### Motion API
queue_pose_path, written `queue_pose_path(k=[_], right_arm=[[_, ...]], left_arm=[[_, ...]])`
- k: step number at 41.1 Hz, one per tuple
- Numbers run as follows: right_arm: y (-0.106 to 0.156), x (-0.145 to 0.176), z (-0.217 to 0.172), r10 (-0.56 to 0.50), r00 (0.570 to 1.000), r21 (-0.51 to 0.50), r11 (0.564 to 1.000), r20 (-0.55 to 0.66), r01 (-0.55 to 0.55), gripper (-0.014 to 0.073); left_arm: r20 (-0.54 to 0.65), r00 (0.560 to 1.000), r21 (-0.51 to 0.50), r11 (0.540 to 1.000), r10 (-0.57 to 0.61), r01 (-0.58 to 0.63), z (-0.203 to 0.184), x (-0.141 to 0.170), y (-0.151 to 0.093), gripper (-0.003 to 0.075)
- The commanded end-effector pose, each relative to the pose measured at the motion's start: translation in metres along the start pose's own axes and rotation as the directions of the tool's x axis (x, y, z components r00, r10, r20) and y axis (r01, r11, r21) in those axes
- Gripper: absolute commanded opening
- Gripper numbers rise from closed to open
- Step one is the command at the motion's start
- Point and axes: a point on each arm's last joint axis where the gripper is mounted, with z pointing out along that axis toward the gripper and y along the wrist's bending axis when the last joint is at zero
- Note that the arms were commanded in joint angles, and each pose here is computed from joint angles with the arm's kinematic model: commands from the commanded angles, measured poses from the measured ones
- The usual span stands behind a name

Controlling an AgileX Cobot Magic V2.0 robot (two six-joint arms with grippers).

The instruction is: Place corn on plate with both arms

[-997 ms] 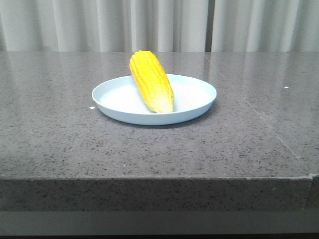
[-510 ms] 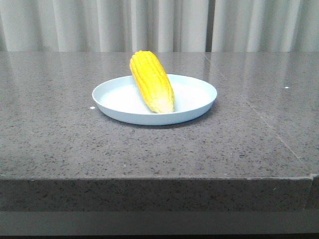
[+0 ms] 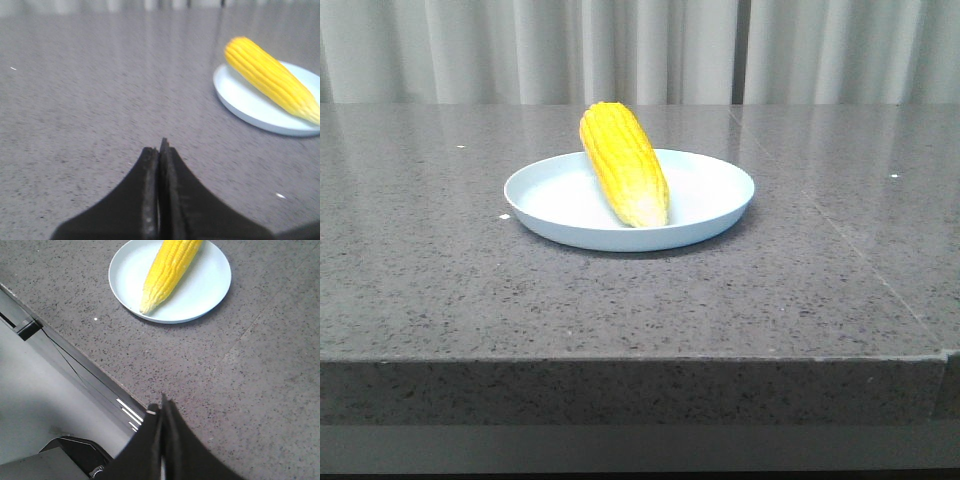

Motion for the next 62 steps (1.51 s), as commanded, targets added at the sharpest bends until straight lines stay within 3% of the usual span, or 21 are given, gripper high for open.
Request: queue_pose_path(k=[1, 6, 19, 62], right_arm=[[0.0, -0.011, -0.006, -0.002, 0.996, 0.0, 1.0, 0.091, 0.002, -0.0069], [0.0, -0.011, -0.006, -0.002, 0.996, 0.0, 1.0, 0.091, 0.002, -0.0069], [0.0, -0.011, -0.006, -0.002, 0.996, 0.0, 1.0, 0.091, 0.002, -0.0069], [0.0, -0.011, -0.006, -0.002, 0.996, 0.0, 1.0, 0.091, 0.002, -0.0069]], left_arm=[[0.216, 0.976, -0.045, 0.999, -0.002, 0.012, -0.002, 0.005, 0.003, -0.002], [0.307, 0.952, -0.101, 0.995, 0.007, 0.026, -0.002, 0.029, 0.006, -0.002], [0.325, 0.946, -0.15, 0.988, 0.014, 0.037, 0.009, 0.062, 0.01, -0.002], [0.341, 0.938, -0.169, 0.986, 0.059, -0.001, 0.008, 0.059, 0.01, -0.002]])
